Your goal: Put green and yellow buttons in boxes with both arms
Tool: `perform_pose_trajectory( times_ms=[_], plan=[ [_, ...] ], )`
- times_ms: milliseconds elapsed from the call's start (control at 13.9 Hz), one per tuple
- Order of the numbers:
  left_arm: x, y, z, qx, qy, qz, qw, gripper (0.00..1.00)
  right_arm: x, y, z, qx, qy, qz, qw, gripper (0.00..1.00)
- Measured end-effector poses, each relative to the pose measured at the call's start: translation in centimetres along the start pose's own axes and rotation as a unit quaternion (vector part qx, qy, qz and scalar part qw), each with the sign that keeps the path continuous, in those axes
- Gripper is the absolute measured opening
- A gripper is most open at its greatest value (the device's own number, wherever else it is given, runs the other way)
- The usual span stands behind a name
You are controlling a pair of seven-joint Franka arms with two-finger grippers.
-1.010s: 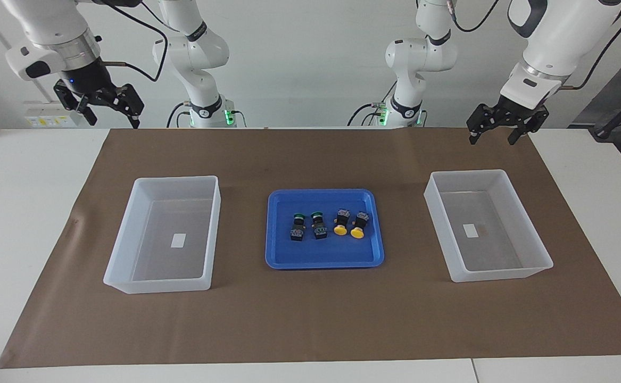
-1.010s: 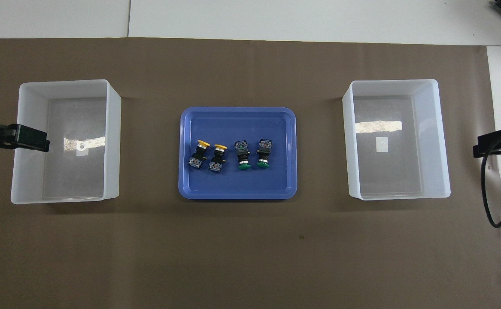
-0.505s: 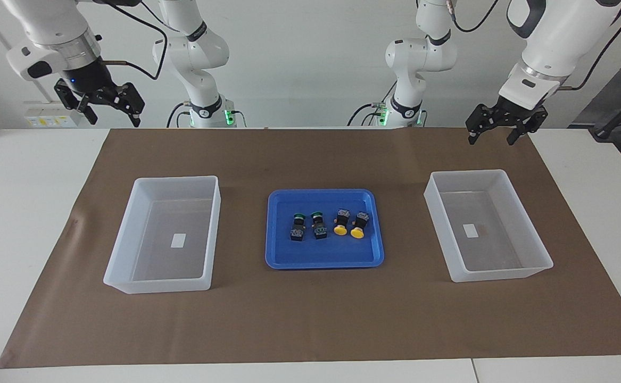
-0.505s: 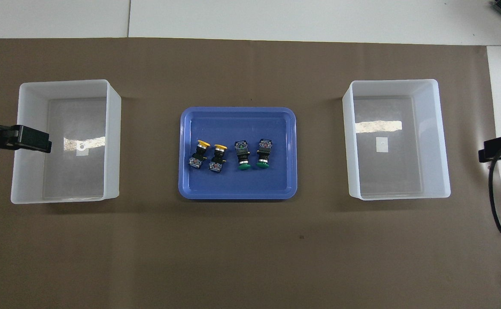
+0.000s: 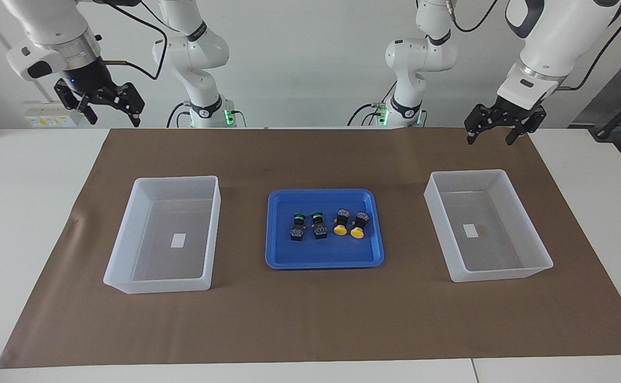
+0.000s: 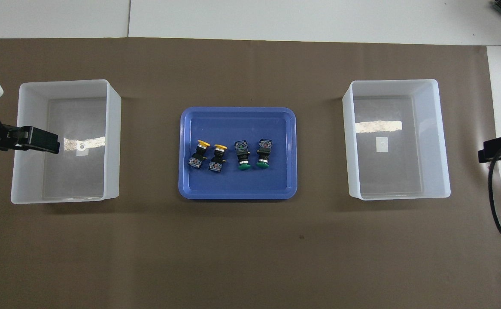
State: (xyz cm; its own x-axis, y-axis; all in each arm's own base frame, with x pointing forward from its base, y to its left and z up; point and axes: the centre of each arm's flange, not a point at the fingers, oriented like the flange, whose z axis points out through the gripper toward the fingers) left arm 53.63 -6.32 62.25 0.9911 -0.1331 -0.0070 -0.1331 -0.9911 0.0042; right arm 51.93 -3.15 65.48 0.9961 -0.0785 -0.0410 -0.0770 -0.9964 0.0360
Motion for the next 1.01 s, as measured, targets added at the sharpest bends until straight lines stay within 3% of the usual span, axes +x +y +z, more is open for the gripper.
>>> perform_pose_trajectory(
  times_ms=[289,722,1010],
  plan=[
    [0.6,2.7,1.5,0.000,0.030,0.025,0.999,1.00,0.0,0.0,0.1,0.000,-0.001,0.000,1.000,1.00],
    [-0.5,9.0,7.8,-0.004,0.056,0.074,0.996,1.00,0.0,0.0,0.2,0.000,-0.002,0.000,1.000,1.00],
    [-0.8,14.2,13.1,-0.012,0.070,0.059,0.996,1.00,0.0,0.0,0.2,0.000,-0.003,0.000,1.000,1.00]
  ],
)
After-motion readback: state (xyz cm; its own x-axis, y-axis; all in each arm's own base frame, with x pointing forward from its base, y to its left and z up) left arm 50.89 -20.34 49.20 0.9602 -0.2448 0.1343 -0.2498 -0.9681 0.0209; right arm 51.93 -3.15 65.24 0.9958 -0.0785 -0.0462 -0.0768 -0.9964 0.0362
